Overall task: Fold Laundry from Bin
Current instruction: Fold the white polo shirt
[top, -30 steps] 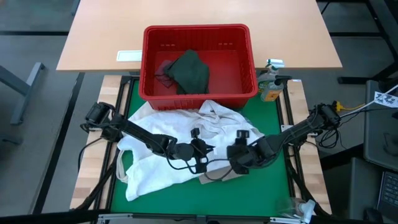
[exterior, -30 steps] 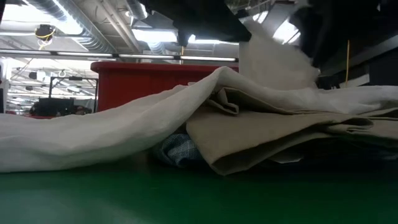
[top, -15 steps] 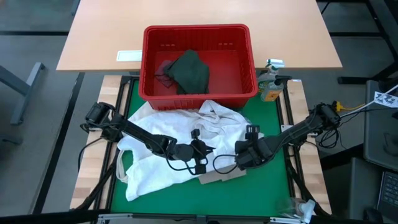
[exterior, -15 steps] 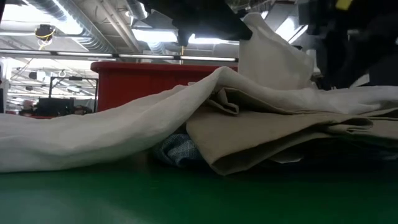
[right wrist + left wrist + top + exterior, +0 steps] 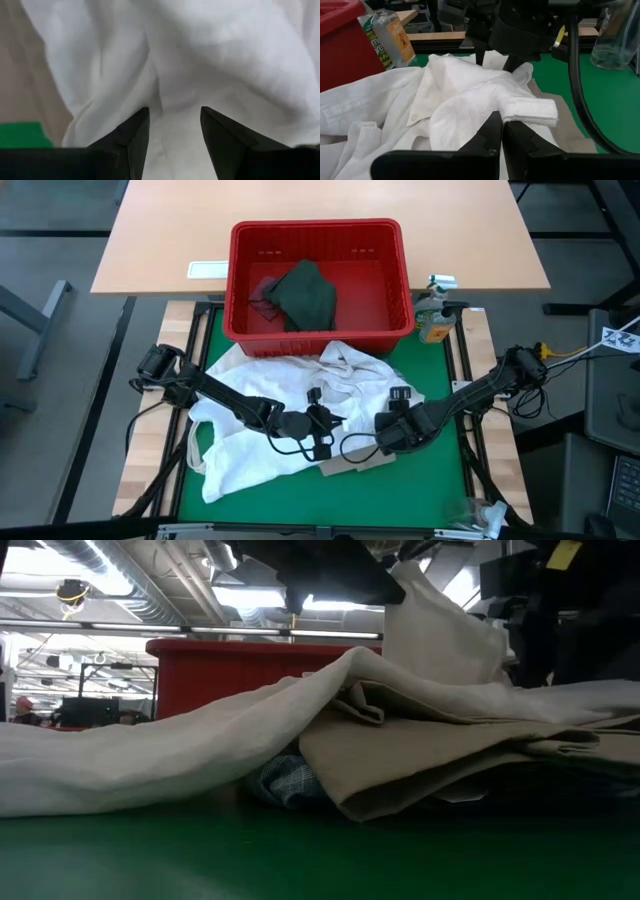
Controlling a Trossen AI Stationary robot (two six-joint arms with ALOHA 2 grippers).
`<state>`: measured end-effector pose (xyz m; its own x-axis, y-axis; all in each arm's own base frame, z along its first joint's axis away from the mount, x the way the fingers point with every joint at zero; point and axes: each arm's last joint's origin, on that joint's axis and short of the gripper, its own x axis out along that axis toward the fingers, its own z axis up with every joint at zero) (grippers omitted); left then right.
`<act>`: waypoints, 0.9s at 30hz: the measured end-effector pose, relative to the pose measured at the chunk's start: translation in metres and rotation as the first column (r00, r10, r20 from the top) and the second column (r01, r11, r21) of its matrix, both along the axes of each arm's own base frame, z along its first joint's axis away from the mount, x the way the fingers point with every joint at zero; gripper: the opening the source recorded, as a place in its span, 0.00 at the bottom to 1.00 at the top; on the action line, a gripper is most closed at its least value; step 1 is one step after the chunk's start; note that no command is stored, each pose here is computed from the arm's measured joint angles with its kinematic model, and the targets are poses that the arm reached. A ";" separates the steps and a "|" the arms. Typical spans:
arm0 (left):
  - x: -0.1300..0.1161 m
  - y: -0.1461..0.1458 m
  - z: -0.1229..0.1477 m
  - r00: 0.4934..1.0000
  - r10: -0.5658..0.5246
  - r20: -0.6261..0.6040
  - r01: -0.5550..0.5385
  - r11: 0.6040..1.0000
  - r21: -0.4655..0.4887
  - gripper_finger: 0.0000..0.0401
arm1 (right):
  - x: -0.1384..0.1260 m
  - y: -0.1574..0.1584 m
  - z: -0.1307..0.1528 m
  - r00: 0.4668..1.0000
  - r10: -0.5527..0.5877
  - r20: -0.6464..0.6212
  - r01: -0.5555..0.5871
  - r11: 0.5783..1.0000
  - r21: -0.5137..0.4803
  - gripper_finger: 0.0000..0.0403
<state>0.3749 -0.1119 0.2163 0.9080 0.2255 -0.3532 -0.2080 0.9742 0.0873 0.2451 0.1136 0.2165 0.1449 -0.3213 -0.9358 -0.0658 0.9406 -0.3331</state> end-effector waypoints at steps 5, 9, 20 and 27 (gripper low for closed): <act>0.000 0.000 0.000 1.000 0.000 0.000 0.000 1.000 0.000 0.01 | 0.002 0.000 0.000 0.999 0.000 0.040 0.001 1.000 -0.030 0.44; 0.000 0.000 0.000 1.000 0.000 0.000 0.000 1.000 0.000 0.01 | 0.003 -0.001 0.001 0.999 -0.001 0.046 0.003 0.999 -0.043 0.44; 0.000 0.000 0.000 1.000 -0.001 0.000 0.001 1.000 0.000 0.01 | 0.003 -0.001 0.001 0.998 -0.002 0.061 0.006 0.998 -0.064 0.35; 0.000 0.000 0.000 1.000 -0.001 0.000 0.001 1.000 0.000 0.01 | 0.003 -0.001 0.001 0.999 -0.002 0.053 0.005 0.999 -0.048 0.09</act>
